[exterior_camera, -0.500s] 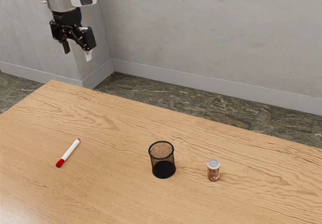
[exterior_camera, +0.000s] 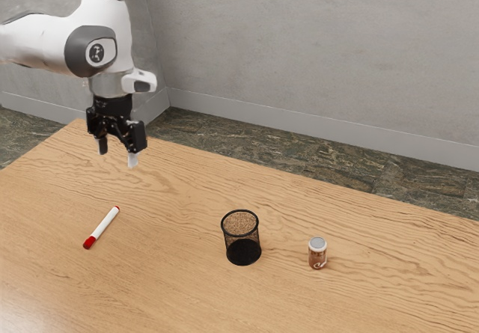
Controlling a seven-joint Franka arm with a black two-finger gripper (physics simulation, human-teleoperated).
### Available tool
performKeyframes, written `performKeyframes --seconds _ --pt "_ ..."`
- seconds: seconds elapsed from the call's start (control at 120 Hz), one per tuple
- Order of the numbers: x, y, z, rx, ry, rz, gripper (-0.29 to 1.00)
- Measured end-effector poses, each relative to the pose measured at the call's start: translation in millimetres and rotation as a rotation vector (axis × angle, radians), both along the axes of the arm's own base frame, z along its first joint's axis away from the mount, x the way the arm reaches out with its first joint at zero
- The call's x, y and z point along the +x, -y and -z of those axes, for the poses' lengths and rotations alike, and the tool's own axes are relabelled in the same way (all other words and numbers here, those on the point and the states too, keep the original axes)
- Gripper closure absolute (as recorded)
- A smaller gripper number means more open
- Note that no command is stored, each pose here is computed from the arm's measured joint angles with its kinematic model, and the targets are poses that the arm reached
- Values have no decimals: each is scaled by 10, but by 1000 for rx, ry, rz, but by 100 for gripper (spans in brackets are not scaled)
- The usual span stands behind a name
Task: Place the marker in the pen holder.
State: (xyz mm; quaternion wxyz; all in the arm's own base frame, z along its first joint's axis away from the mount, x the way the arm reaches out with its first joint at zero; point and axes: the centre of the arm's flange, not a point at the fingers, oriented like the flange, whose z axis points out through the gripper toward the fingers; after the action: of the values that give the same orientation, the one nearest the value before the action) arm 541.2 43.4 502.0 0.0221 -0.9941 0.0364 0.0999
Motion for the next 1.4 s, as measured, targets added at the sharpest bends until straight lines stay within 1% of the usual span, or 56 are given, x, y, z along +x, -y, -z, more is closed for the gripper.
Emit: performKeyframes --seconds 0.058,0.108,0.158,0.242,0.342,0.408,0.492,0.567,0.767,0.867,0.967,1.083,1.15,1.267,1.4 --pt "-203 -37 718 -9 -73 -7 0" --pt "-353 -71 1184 -20 -97 -18 0" --pt "-401 -136 1474 -26 -90 -33 0" --pt "-376 -437 1689 -25 -39 -91 0" --pt "-421 -1067 1762 -38 34 -225 0" --pt "-354 -1274 1869 -38 62 -267 0" --pt "-91 -1246 2037 -23 82 -243 0" --pt "6 -1220 2083 -18 101 -220 0" --pt "-127 -1283 2330 -19 93 -206 1" --pt "-133 -1301 2376 -17 101 -196 7" --pt "-99 -1311 2429 -10 106 -179 14" --pt "103 -1362 2408 9 138 -158 18" --pt "154 -1380 2394 13 149 -151 20" --pt "169 -1395 2388 12 157 -149 22" --pt "101 -1541 2392 8 159 -194 24"
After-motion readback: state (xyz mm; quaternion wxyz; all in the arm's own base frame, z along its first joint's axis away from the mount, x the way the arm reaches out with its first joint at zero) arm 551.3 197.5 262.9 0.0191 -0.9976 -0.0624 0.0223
